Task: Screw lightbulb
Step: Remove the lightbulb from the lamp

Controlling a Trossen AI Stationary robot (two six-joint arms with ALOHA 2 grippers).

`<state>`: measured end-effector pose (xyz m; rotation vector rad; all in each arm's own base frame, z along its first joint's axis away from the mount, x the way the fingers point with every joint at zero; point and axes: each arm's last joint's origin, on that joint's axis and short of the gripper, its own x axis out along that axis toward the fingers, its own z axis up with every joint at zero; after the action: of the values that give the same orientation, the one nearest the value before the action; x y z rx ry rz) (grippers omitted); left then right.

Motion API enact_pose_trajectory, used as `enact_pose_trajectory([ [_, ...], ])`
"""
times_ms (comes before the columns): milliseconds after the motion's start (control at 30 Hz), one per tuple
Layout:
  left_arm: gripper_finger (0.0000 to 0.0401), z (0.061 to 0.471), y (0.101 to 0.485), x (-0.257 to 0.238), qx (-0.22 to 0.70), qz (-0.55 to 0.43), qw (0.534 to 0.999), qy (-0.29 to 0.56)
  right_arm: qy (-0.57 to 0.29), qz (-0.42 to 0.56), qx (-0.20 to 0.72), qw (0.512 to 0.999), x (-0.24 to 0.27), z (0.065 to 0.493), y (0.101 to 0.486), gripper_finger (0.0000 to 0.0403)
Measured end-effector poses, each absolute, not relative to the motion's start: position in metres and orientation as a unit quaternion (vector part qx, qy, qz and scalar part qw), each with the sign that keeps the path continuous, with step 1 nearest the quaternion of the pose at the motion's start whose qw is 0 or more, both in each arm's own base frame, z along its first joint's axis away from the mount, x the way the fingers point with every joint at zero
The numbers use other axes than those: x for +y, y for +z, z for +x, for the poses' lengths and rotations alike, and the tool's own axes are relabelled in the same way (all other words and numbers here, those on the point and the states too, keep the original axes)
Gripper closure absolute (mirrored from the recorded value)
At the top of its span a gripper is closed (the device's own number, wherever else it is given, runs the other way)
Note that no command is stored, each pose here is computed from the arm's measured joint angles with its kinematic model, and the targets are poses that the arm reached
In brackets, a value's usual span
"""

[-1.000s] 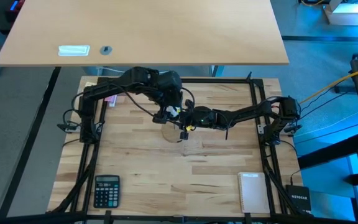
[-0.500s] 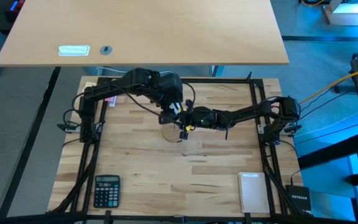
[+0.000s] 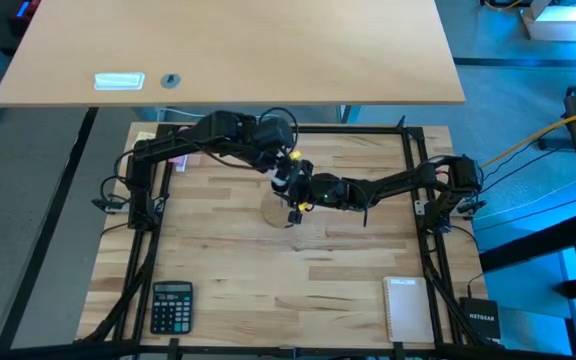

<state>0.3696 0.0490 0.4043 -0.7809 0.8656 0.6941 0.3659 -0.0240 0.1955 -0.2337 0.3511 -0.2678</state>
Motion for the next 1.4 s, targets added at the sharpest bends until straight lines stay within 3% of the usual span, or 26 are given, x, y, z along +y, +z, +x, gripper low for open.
enact_pose_trajectory([
  [167,0.0163,0.369,0.404,0.049,0.391,-0.372,0.772,0.334,-0.129,-0.120,0.171,0.969,-0.024,0.366,0.196,0.0272],
  [533,0.0159,0.357,0.429,0.063,0.390,-0.258,0.836,0.288,-0.130,-0.121,0.183,0.967,-0.025,0.366,0.195,0.0272],
  [733,0.0104,0.341,0.448,0.075,0.376,-0.203,0.861,0.275,-0.127,-0.122,0.184,0.967,-0.024,0.367,0.198,0.0272],
  [867,0.0073,0.340,0.447,0.075,0.406,-0.127,0.876,0.228,-0.128,-0.121,0.188,0.966,-0.024,0.367,0.197,0.0272],
  [1000,0.0066,0.338,0.449,0.065,0.434,-0.020,0.895,0.102,-0.125,-0.119,0.192,0.966,-0.024,0.367,0.197,0.0272],
  [1133,0.0065,0.342,0.443,0.054,0.455,0.108,0.884,0.010,-0.123,-0.111,0.192,0.967,-0.024,0.367,0.197,0.0272],
  [1400,0.0065,0.346,0.432,0.055,0.472,0.185,0.861,-0.033,-0.124,-0.105,0.192,0.968,-0.024,0.367,0.196,0.0272],
])
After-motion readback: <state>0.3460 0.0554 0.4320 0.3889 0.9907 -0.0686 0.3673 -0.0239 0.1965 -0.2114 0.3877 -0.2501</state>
